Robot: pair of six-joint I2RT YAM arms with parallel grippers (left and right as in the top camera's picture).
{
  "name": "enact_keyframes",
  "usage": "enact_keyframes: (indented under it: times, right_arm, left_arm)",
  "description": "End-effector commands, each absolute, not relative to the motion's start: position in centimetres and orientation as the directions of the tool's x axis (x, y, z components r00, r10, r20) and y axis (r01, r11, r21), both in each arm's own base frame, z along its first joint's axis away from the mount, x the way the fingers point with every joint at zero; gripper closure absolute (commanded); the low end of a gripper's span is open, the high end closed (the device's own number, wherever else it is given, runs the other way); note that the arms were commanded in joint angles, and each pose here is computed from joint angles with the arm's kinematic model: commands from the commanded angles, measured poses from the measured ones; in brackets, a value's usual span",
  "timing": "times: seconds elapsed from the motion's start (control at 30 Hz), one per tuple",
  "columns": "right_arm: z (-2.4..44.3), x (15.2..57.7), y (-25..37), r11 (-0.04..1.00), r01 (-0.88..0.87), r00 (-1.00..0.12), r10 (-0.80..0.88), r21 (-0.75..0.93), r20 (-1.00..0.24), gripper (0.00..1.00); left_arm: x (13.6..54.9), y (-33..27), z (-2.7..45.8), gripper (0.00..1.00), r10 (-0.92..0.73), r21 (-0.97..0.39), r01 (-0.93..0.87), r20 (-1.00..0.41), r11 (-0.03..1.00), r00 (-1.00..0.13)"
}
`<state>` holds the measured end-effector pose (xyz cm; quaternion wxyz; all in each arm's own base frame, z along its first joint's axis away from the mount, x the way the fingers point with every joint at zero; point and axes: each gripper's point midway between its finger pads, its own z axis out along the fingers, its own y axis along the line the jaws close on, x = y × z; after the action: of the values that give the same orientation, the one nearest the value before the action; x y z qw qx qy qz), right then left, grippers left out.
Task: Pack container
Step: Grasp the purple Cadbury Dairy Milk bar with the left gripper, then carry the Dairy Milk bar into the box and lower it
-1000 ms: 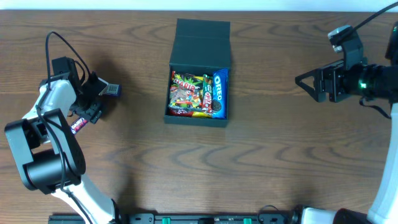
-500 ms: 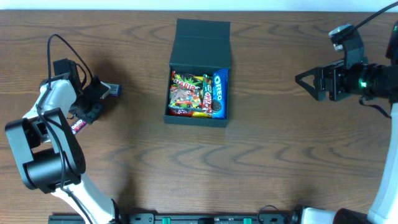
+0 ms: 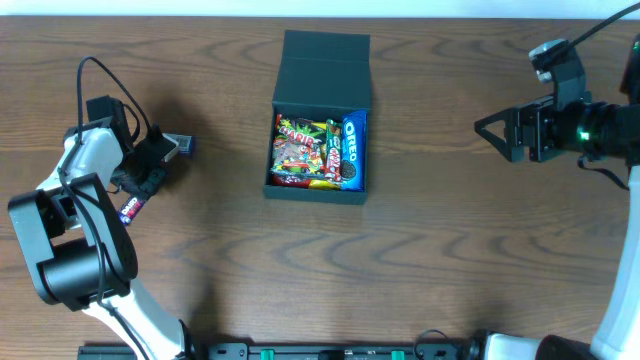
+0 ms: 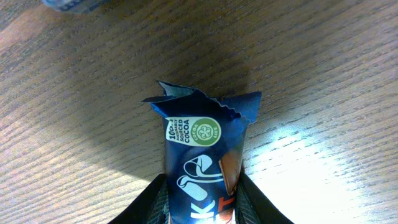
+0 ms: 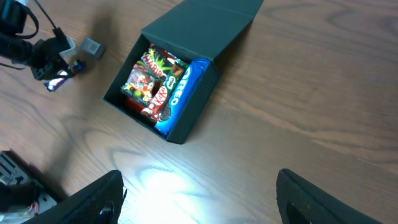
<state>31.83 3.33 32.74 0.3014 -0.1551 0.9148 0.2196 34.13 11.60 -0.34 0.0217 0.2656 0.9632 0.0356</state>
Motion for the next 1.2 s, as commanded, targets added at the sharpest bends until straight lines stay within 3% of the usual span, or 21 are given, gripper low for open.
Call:
enact_keyframes:
  times: [0.0, 0.17, 0.37, 0.5, 0.6, 0.67, 0.77, 0.83, 1.0, 1.17]
  right_arm:
    - [32.6, 32.0, 3.6, 0.853, -0.413, -0.777, -0.147, 0.319, -0.612, 0.21]
    - [32.7, 32.1, 3.6, 0.853, -0.415, -0.773, -0.148, 0.315, -0.617, 0.20]
    - [32.8, 32.3, 3.5, 0.854, -0.419, -0.767, -0.150, 0.309, -0.624, 0.19]
    - [32.8, 32.4, 3.5, 0.855, -0.421, -0.761, -0.151, 0.304, -0.631, 0.19]
    - [32.9, 32.6, 3.5, 0.855, -0.423, -0.757, -0.152, 0.300, -0.636, 0.18]
    - [33.0, 32.7, 3.4, 0.855, -0.425, -0.753, -0.152, 0.296, -0.640, 0.18]
    - [33.1, 32.9, 3.4, 0.856, -0.429, -0.745, -0.154, 0.289, -0.650, 0.19]
    - [33.2, 33.0, 3.4, 0.856, -0.430, -0.742, -0.155, 0.286, -0.653, 0.20]
    - [33.4, 33.5, 3.3, 0.858, -0.437, -0.725, -0.158, 0.271, -0.670, 0.21]
    - [33.5, 33.5, 3.2, 0.858, -0.441, -0.720, -0.164, 0.264, -0.674, 0.21]
  left_arm:
    - [33.3, 11.6, -1.8, 0.71, 0.511, 0.044, 0.511, 0.013, 0.858, -0.859]
    - [33.4, 11.6, -1.8, 0.85, 0.495, 0.050, 0.494, 0.008, 0.868, -0.869]
    - [34.6, 12.0, -1.1, 0.85, 0.348, 0.076, 0.345, -0.029, 0.936, -0.937]
    - [36.4, 13.5, 0.9, 0.94, 0.136, 0.138, 0.125, -0.077, 0.983, -0.988]
    - [38.2, 13.9, 4.1, 0.94, -0.119, 0.116, -0.137, -0.148, 0.984, -0.982]
    - [39.5, 13.5, 6.4, 0.94, -0.263, 0.056, -0.278, -0.190, 0.959, -0.946]
    - [42.2, 9.4, 11.1, 0.94, -0.349, -0.179, -0.313, -0.222, 0.933, -0.911]
    - [43.3, 7.7, 13.5, 0.94, -0.428, -0.231, -0.379, -0.223, 0.896, -0.876]
    - [45.8, -2.9, 17.3, 0.94, -0.311, -0.273, -0.234, -0.287, 0.933, -0.906]
    - [45.5, -13.6, 17.0, 0.94, -0.139, -0.237, -0.058, -0.340, 0.970, -0.930]
